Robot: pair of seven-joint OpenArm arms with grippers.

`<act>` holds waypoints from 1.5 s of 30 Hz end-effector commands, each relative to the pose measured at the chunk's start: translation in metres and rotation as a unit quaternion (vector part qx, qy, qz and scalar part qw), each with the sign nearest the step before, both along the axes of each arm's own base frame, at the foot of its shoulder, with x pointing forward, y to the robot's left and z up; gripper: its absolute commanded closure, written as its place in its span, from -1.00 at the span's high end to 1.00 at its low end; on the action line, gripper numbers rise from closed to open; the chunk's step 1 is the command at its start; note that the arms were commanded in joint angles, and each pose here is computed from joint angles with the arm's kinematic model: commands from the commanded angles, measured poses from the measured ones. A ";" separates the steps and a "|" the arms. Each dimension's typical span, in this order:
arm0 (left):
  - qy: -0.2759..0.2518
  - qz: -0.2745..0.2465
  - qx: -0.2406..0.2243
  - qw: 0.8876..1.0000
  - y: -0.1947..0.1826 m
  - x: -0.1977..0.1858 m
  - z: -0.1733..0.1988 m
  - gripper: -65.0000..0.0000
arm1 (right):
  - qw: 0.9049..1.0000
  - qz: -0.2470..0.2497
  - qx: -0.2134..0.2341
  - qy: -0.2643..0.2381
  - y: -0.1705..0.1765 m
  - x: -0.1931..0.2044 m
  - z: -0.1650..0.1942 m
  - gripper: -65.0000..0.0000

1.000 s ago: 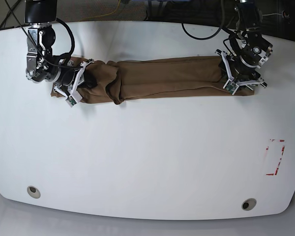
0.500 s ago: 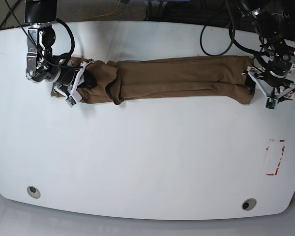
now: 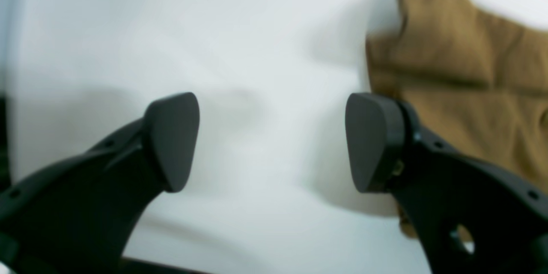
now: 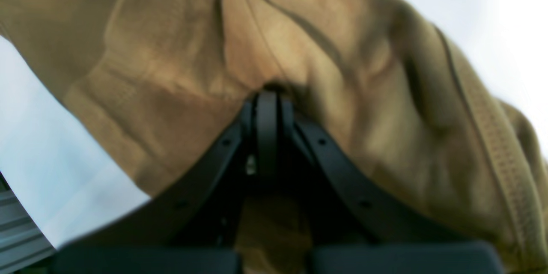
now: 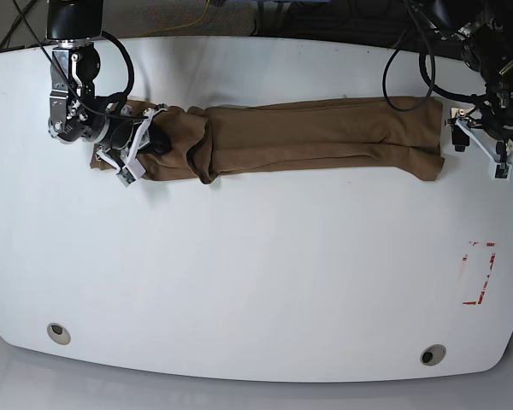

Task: Layout the t-shirt on the table in an organized manner, then fold the t-shirt properly
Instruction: 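Release the strip end with the left gripper and regrasp it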

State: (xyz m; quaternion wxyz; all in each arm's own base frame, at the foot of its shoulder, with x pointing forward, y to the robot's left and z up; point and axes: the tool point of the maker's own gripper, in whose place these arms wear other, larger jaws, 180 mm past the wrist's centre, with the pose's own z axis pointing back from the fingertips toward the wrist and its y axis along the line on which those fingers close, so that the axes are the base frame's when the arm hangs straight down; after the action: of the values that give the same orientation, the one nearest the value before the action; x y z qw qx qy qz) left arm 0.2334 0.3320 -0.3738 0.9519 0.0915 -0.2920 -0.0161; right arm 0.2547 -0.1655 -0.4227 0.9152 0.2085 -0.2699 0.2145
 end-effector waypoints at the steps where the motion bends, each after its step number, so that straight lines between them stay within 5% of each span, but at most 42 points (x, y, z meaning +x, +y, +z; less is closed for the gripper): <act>1: -0.012 -0.006 -0.017 1.000 -0.003 0.000 0.000 0.56 | 1.000 0.003 -0.021 0.005 -0.008 0.000 -0.001 -0.97; 8: -0.002 -0.016 -0.098 0.995 -0.027 -0.016 -0.029 0.56 | 1.000 0.003 -0.021 0.005 -0.008 0.000 -0.001 -0.97; 25: -0.027 -0.038 -0.149 0.988 -0.045 -0.007 -0.026 0.56 | 1.000 0.003 -0.021 0.015 -0.008 -0.009 -0.006 -0.97; 45: -0.070 -0.030 -0.110 0.991 0.001 -0.001 0.024 0.56 | 1.000 0.003 -0.021 0.015 -0.008 -0.009 -0.006 -0.97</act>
State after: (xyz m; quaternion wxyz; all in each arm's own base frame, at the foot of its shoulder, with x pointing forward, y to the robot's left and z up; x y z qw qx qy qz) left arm 0.2206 0.3281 -0.3712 0.9429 -0.0299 -0.3317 0.0066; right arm 0.2507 -0.1644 -0.4244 0.9148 0.2122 -0.2705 0.2119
